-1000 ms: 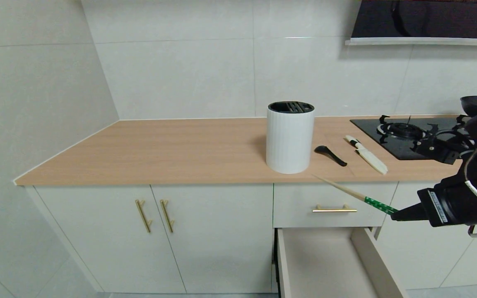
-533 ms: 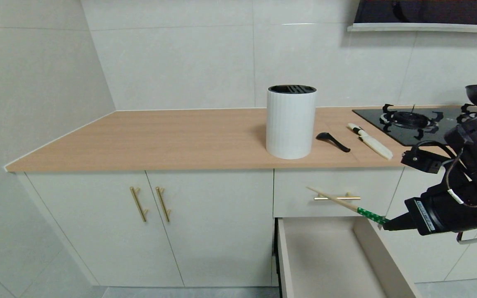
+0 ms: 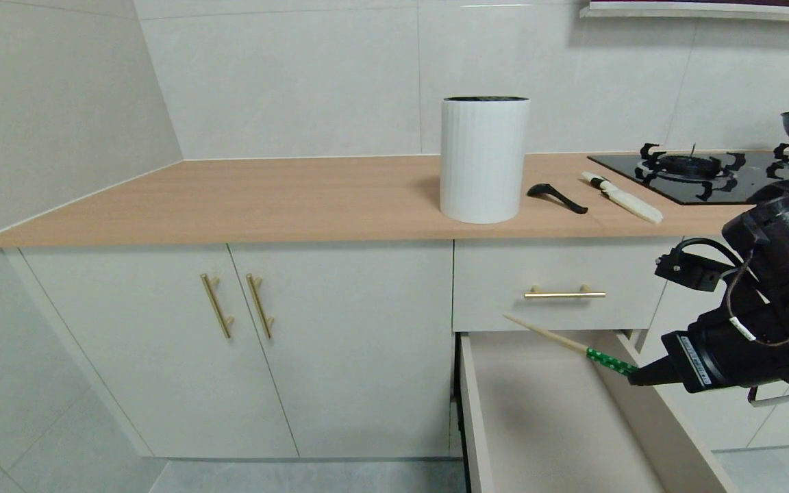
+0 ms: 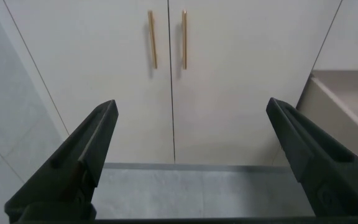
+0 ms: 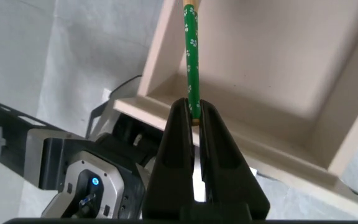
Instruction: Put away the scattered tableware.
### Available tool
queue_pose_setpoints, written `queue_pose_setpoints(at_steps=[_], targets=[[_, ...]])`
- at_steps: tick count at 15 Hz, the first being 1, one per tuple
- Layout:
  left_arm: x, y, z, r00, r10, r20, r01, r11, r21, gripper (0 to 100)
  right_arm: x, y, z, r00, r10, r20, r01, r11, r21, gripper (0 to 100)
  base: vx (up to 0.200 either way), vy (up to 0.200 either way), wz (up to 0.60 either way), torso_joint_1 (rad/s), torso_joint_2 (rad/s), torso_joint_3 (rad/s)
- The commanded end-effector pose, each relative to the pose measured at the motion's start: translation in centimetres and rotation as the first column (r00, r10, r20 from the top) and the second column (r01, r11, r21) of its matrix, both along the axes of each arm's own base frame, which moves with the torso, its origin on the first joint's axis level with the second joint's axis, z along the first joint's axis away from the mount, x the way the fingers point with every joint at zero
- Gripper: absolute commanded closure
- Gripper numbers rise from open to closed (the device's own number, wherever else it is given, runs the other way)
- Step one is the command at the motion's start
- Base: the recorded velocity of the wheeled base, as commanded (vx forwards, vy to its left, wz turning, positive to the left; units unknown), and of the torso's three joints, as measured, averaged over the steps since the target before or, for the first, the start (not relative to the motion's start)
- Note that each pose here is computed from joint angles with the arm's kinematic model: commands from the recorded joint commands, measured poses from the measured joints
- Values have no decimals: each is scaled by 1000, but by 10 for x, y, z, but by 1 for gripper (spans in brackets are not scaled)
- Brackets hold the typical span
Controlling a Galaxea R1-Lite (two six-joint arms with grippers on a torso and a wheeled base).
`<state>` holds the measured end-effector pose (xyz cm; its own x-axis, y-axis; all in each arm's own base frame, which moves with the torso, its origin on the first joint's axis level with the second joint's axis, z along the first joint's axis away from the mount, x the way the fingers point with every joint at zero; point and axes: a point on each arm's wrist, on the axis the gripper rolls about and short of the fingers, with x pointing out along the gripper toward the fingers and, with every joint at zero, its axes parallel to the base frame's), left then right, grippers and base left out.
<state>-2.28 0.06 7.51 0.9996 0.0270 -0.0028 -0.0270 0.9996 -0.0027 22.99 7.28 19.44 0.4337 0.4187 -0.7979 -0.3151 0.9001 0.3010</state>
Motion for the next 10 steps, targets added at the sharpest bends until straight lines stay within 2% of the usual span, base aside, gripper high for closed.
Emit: queue_pose_setpoints(at_steps=[1, 6, 10], targets=[[0, 0, 0, 1000, 1, 0, -1, 1000, 0, 0, 2, 1, -4, 1000, 1, -16, -1, 1000, -4, 100, 0, 0, 0, -149, 461, 315], [0, 0, 0, 1000, 1, 0, -1, 1000, 0, 0, 4, 1, -7, 1000, 0, -24, 0, 1000, -8, 100, 0, 0, 0, -95, 414, 297], [0, 0, 0, 1000, 1, 0, -1, 1000, 0, 0, 13, 4, -15, 999, -4, -34, 4, 1000, -12, 100, 0, 0, 0, -19, 74, 53]])
